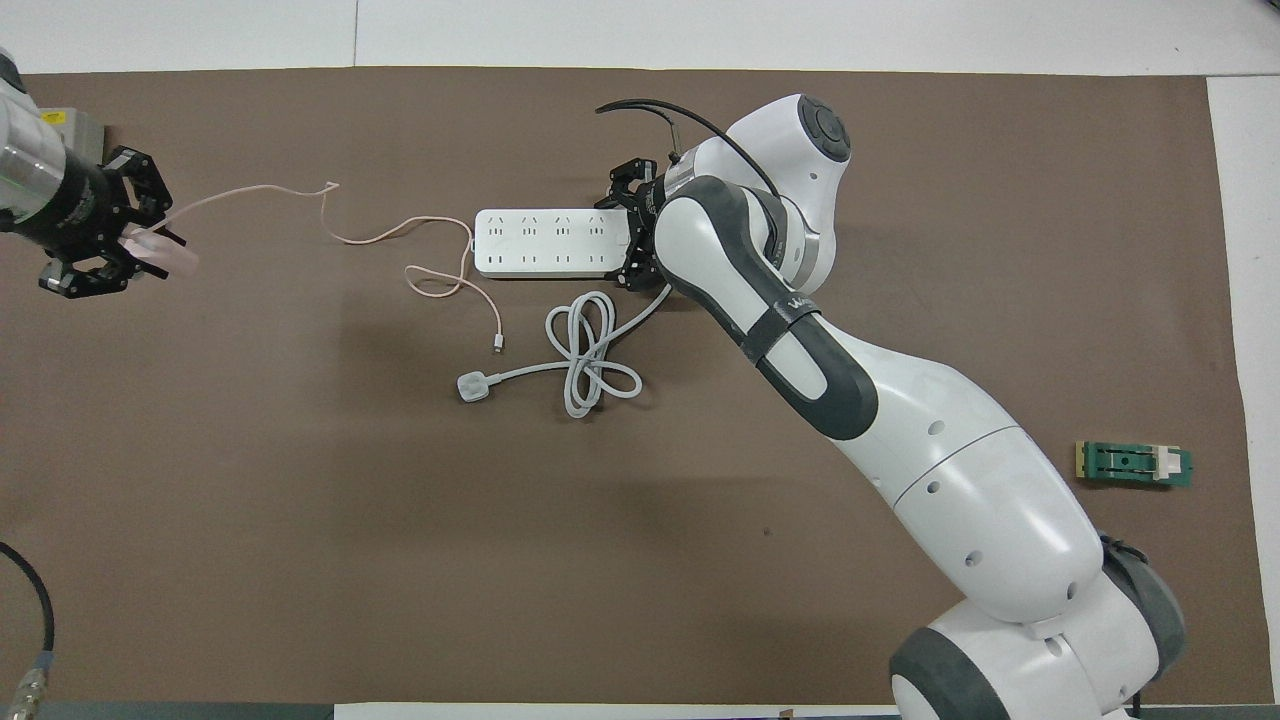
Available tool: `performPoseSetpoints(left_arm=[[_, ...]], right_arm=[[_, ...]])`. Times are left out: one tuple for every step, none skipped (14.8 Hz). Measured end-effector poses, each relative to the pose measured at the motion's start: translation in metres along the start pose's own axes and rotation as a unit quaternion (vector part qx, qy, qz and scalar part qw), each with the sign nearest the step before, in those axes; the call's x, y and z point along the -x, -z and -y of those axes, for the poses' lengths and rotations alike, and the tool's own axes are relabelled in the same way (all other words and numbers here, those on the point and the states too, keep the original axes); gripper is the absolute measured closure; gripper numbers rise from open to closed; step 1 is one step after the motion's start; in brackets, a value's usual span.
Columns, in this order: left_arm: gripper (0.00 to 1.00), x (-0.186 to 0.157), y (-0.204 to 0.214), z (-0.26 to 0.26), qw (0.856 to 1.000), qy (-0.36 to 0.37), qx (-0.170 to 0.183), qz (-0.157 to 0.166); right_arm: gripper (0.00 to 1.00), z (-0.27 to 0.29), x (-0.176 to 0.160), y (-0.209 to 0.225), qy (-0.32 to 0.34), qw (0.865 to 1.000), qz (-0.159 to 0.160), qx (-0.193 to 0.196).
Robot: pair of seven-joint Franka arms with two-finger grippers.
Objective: Unplug charger and place it aside
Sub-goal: 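Pull the pink charger out of the strip with the left gripper, then set the pink charger down while the right gripper lifts away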
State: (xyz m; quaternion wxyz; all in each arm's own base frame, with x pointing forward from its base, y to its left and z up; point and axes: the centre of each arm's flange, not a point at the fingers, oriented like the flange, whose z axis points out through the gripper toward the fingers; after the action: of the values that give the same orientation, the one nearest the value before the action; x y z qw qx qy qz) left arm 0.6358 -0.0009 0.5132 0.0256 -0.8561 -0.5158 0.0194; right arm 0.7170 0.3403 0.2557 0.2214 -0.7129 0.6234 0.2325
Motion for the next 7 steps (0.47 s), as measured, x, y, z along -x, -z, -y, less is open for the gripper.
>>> performPoseSetpoints(left_arm=[[0.71, -0.017, -0.004, 0.01, 0.999, -0.033, -0.003, 0.003], [0.71, -0.03, -0.008, 0.018, 0.998, -0.068, -0.005, 0.006], [0.71, -0.04, -0.014, 0.026, 0.995, -0.099, -0.007, 0.009], [0.71, -0.046, -0.021, 0.032, 0.992, -0.129, -0.006, 0.011], [0.71, -0.047, -0.028, 0.036, 0.988, -0.155, -0.004, 0.011], [0.71, -0.045, -0.035, 0.038, 0.983, -0.183, -0.002, 0.01], [0.71, -0.042, -0.042, 0.04, 0.977, -0.213, 0.0, 0.009]], right_arm=[[0.01, 0.0, 0.0, -0.002, 0.001, 1.0, 0.0, -0.003], [0.0, -0.001, 0.002, -0.003, 0.002, 1.0, -0.001, -0.005], [0.0, -0.001, 0.002, -0.004, 0.002, 1.0, -0.001, -0.006], [0.0, -0.001, 0.002, -0.004, 0.002, 1.0, -0.001, -0.007], [0.0, -0.001, 0.003, -0.004, 0.002, 1.0, -0.001, -0.007], [0.0, -0.001, 0.003, -0.003, 0.002, 1.0, -0.001, -0.007], [0.0, 0.0, 0.003, -0.001, 0.002, 1.0, -0.001, -0.006]])
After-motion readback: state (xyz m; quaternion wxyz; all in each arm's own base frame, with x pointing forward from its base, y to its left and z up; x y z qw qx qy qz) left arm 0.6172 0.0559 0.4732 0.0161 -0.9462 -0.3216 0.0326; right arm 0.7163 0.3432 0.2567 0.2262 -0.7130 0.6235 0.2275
